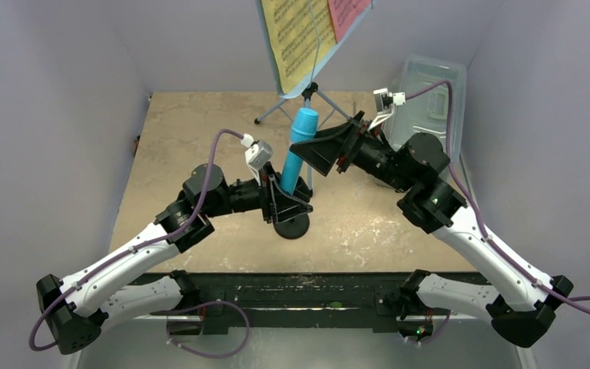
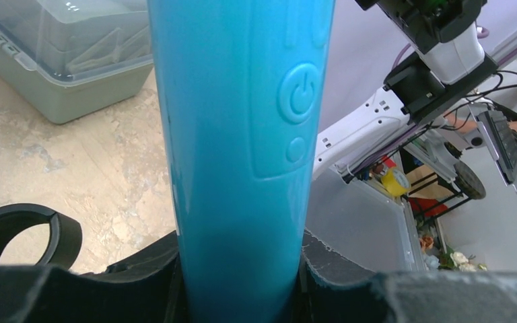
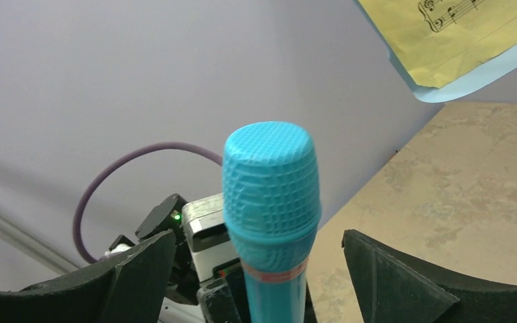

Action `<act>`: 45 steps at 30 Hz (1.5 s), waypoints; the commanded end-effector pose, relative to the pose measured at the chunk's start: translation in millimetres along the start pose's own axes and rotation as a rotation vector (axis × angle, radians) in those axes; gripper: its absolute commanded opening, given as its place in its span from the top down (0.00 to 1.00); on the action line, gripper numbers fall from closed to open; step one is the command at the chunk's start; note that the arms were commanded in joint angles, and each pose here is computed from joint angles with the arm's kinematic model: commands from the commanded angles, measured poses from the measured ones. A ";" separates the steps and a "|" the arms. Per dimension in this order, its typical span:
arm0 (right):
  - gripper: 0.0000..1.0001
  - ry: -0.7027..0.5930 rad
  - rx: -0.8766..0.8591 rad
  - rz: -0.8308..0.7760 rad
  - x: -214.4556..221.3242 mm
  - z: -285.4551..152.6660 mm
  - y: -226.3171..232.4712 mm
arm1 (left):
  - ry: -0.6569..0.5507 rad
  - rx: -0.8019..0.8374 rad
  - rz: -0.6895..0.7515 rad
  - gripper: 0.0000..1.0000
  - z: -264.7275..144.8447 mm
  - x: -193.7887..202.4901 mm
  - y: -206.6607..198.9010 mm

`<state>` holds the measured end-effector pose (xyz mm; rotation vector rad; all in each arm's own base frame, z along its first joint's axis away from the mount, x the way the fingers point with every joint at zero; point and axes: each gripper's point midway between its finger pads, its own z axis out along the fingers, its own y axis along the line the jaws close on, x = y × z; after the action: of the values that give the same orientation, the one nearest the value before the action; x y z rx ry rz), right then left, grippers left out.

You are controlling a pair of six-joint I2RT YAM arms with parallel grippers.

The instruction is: Set up the instrument practice props

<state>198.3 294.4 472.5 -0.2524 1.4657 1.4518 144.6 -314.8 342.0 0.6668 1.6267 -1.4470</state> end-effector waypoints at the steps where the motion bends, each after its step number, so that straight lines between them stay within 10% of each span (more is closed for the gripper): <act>1: 0.05 -0.051 0.016 -0.039 -19.8 4.9 5.7 | -0.027 0.093 0.075 1.00 -0.8 -9.1 -17.5; 11: 0.47 -0.079 -0.013 -0.126 -31.0 0.8 15.7 | 0.046 0.084 0.095 1.00 7.0 2.1 -8.5; 15: 1.00 -0.082 -0.042 -0.199 -33.3 -6.7 22.9 | 0.098 -0.034 0.105 0.33 4.3 6.7 10.7; 18: 1.00 -0.111 -0.020 -0.265 -41.1 -18.5 23.9 | 0.082 -0.112 0.155 0.01 -7.6 -2.4 16.0; 32: 1.00 -0.037 0.051 -0.583 -59.3 -22.4 21.8 | 0.176 -0.786 0.514 0.03 -92.5 -10.1 126.0; 45: 1.00 0.011 0.002 -0.598 -52.1 11.6 17.1 | 0.033 -0.622 0.824 0.01 -80.1 -11.1 126.5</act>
<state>231.6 290.9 491.9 -0.6183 1.3718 0.9434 230.5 -203.8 248.7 0.8071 1.6871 -0.3118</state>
